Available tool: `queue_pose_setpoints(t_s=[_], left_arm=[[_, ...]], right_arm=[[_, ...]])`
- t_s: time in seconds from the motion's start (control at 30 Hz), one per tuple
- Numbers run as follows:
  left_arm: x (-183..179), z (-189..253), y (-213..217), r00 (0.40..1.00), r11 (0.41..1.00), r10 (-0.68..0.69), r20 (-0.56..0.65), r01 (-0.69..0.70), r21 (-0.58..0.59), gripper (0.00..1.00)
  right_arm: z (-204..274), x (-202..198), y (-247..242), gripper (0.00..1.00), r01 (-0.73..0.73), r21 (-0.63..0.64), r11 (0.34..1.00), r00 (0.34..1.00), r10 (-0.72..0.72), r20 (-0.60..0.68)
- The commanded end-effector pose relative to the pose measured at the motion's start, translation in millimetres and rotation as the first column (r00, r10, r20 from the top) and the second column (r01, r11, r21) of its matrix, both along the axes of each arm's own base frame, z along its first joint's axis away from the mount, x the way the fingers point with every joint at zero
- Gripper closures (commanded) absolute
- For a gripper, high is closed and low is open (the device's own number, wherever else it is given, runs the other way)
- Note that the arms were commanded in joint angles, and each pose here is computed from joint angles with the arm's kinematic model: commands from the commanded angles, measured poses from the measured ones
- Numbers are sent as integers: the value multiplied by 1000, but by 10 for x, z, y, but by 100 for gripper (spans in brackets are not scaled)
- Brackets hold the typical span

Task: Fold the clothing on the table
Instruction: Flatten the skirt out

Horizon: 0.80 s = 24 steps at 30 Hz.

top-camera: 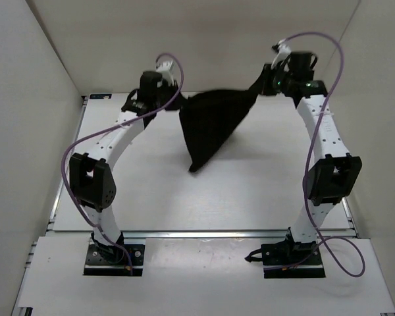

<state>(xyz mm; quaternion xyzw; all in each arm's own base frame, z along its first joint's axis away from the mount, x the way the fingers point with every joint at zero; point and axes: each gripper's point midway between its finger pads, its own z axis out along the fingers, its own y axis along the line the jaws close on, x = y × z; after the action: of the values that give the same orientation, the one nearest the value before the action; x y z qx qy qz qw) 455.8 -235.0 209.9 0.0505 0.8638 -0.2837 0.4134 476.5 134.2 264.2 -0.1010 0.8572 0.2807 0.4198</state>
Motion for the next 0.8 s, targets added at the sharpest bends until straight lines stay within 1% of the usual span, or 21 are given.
queue_pose_setpoints(t_s=[0.0,0.03,0.07,0.13,0.2,0.27,0.3,0.33,0.37,0.4,0.43,0.47,0.5,0.53,0.57,0.6,0.63,0.67,0.7,0.73,0.77], left_arm=[[393,1122,394,950,983,129,283,-160,90,100],[454,1438,438,917,974,154,368,-204,98,100],[427,1708,429,886,972,144,440,-209,104,100],[398,1987,534,832,957,172,527,-268,111,100],[327,2108,572,815,957,157,557,-265,119,100],[286,1888,614,837,955,132,531,-251,157,100],[228,1851,594,843,960,124,524,-236,152,100],[217,1544,605,871,954,115,478,-231,193,100],[96,1288,561,894,951,88,439,-206,230,100],[-12,1248,531,895,951,79,438,-199,235,100],[-182,965,510,917,949,65,394,-179,260,100],[-323,523,530,948,944,57,312,-154,293,100],[-558,213,526,968,948,48,245,-121,293,100],[-756,133,447,975,959,11,221,-73,275,100],[-995,-283,506,993,956,10,121,-45,289,100],[-1173,-331,474,995,964,8,98,-33,263,100],[-1439,-534,492,999,965,-10,42,-1,264,100],[-1661,-824,575,999,961,6,-43,6,276,100],[-1871,-933,610,996,968,1,-87,21,252,100],[-1970,-880,638,996,977,5,-88,13,212,100],[-2084,-976,685,992,980,22,-124,3,199,100]], right_arm=[[1238,325,-672,100,218,-69,974,923,-182,340],[1538,320,-661,100,217,-49,975,894,-178,412],[1718,276,-665,100,218,-46,975,872,-173,457],[1903,200,-696,100,241,-63,969,838,-175,517],[1894,152,-717,100,266,-115,957,827,-165,537],[1512,143,-759,100,286,-168,943,863,-177,474],[1455,90,-744,100,283,-177,943,867,-173,467],[1226,20,-775,100,277,-192,942,889,-175,423],[813,-39,-768,100,258,-215,942,924,-176,340],[519,-179,-779,100,250,-239,938,940,-176,292],[509,-304,-749,100,254,-237,938,936,-177,303],[86,-428,-731,100,235,-266,935,958,-177,226],[-202,-656,-710,100,219,-273,937,970,-178,165],[-244,-796,-688,100,217,-261,940,971,-182,152],[-632,-988,-666,100,182,-270,945,983,-175,53],[-816,-1201,-637,100,180,-236,955,982,-189,-16],[-868,-1353,-577,100,164,-220,962,983,-178,-46],[-1101,-1558,-482,100,124,-207,971,981,-152,-124],[-1160,-1709,-391,100,100,-176,979,981,-126,-148],[-1155,-1791,-367,99,97,-161,982,981,-122,-153],[-1225,-1871,-288,100,80,-140,987,980,-103,-170]])
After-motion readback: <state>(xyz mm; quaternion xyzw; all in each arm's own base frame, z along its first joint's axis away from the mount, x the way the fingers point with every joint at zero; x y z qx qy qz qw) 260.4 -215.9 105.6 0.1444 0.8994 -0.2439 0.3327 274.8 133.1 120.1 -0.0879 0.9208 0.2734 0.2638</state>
